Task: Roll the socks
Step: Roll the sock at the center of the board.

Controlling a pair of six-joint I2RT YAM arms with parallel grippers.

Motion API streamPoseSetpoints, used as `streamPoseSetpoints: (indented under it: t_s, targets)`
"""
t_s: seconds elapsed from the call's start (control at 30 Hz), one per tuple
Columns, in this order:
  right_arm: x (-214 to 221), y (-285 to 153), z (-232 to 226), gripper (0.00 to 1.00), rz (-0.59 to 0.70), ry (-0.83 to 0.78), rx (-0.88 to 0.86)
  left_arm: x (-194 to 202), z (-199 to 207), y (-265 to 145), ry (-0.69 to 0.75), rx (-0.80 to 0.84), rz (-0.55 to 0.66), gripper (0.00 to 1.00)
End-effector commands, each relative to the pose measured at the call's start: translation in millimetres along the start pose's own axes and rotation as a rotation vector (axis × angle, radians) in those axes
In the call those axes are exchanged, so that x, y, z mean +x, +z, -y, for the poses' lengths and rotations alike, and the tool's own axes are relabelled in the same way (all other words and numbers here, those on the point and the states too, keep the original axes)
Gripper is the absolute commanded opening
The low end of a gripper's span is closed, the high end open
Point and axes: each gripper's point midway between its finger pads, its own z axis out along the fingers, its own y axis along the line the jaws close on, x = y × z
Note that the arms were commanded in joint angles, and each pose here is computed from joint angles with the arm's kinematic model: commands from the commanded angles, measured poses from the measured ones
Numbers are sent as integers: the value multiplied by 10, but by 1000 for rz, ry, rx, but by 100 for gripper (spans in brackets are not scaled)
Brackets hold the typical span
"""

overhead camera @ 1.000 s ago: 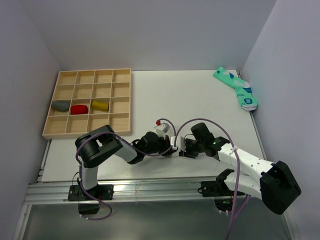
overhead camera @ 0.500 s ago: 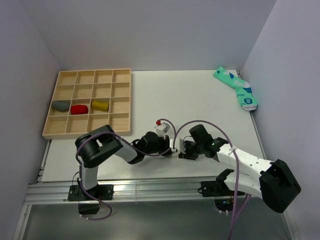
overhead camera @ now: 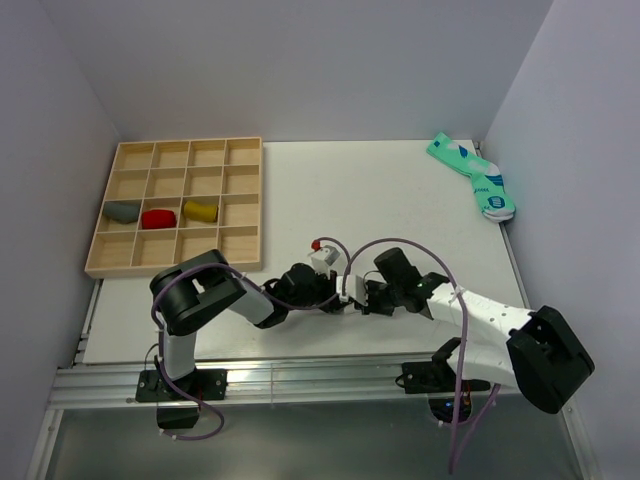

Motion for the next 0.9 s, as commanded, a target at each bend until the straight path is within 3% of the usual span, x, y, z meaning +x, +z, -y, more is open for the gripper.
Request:
streamPoseSetpoints:
  t_s: [0.0, 0.2, 0.3, 0.6, 0.87]
  targets:
    - [-93, 4, -12, 17, 10, 39, -37, 530, -393, -208, -22, -134, -166, 10]
    - [-129, -19, -125, 14, -39, 114, -153, 235, -313, -363, -98, -54, -60, 32]
    - [-125, -4, -174, 13, -57, 152, -193, 84, -311, -439, -119, -45, -8, 35]
    - [-102, 45, -274, 13, -132, 233, -314, -300, -248, -773, -182, -16, 179, 35]
    - [-329, 44, -238, 13, -208, 363, -519, -314, -153, -1081, -152, 42, 264, 31]
